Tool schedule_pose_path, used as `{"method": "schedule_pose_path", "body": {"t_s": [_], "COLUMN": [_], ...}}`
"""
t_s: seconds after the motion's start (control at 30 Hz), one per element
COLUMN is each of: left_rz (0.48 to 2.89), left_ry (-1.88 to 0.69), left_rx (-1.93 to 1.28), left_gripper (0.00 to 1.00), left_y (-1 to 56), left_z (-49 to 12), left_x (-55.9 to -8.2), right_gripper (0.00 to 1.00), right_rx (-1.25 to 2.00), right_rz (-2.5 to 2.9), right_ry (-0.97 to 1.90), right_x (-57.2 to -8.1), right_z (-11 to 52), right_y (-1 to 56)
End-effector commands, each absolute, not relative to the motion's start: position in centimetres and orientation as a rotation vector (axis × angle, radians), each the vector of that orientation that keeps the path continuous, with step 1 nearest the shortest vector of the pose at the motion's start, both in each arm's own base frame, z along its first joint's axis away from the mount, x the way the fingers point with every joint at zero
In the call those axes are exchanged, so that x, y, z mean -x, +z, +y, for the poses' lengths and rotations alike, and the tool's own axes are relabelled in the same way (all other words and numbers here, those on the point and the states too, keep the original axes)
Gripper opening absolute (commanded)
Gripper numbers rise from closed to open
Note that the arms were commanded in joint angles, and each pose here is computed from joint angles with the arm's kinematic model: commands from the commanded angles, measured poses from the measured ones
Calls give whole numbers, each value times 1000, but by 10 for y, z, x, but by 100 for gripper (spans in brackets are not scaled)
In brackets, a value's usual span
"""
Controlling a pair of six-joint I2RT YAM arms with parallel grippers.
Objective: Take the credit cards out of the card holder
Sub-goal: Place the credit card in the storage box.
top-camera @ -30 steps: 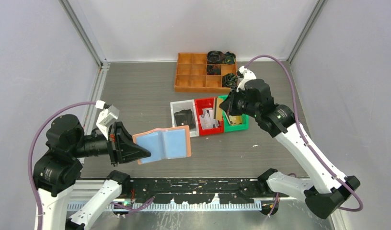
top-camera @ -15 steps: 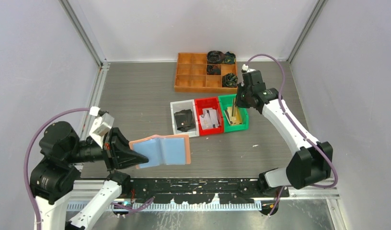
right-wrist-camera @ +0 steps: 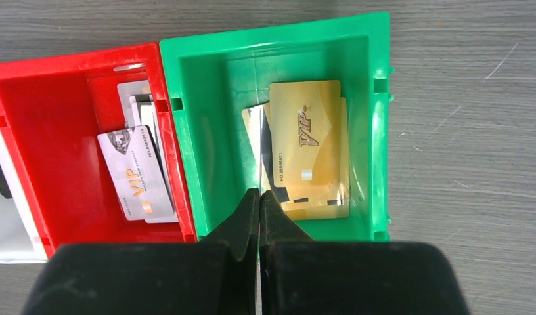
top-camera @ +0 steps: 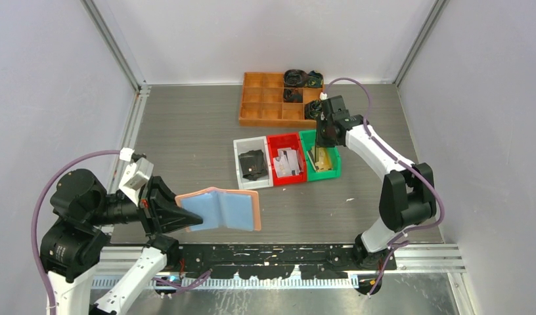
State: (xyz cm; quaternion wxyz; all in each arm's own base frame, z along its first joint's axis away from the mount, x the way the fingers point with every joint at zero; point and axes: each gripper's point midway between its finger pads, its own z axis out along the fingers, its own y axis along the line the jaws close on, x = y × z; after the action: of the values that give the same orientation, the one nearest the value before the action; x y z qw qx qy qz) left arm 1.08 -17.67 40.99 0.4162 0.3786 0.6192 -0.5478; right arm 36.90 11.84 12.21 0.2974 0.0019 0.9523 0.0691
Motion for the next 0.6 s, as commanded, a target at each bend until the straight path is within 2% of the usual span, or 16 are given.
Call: {"method": "schedule_pose_path", "body": {"t_s": [0.0,0.2,0.23,0.3,0.33,0.43,0.57], "left_rz": [1496,1519,1528,1546,1556,1568,1567], "left_ry": [-1348,-1363,-1371,-1392,-1398,-1405,-1390], "left_rx": [-973,-945,-934,-912,-900,-888,-900], "left_gripper": [0,0,0,0,0,0,0], "left_y": [420,422,422,422,421,420,414], "left_z": [-178,-179,-179,-180,-181,-181,-181], "left_x": [-14,-17,-18,-20,-21,-23,-24], "right_gripper": [1,1,8,38,46,62,82], "right_rx": [43,37,21,-37,-59,-97,-27], "right_rz": [2474,2513,2502,2445,2408,2258,2019], "right_ry": [219,252,247,205,217,340,748], "right_x": [-389,-389,-391,-396,-397,-395,-364], "right_z": [127,132,131,123,124,132,175], "right_y": [133,118,122,141,154,207,302]}}
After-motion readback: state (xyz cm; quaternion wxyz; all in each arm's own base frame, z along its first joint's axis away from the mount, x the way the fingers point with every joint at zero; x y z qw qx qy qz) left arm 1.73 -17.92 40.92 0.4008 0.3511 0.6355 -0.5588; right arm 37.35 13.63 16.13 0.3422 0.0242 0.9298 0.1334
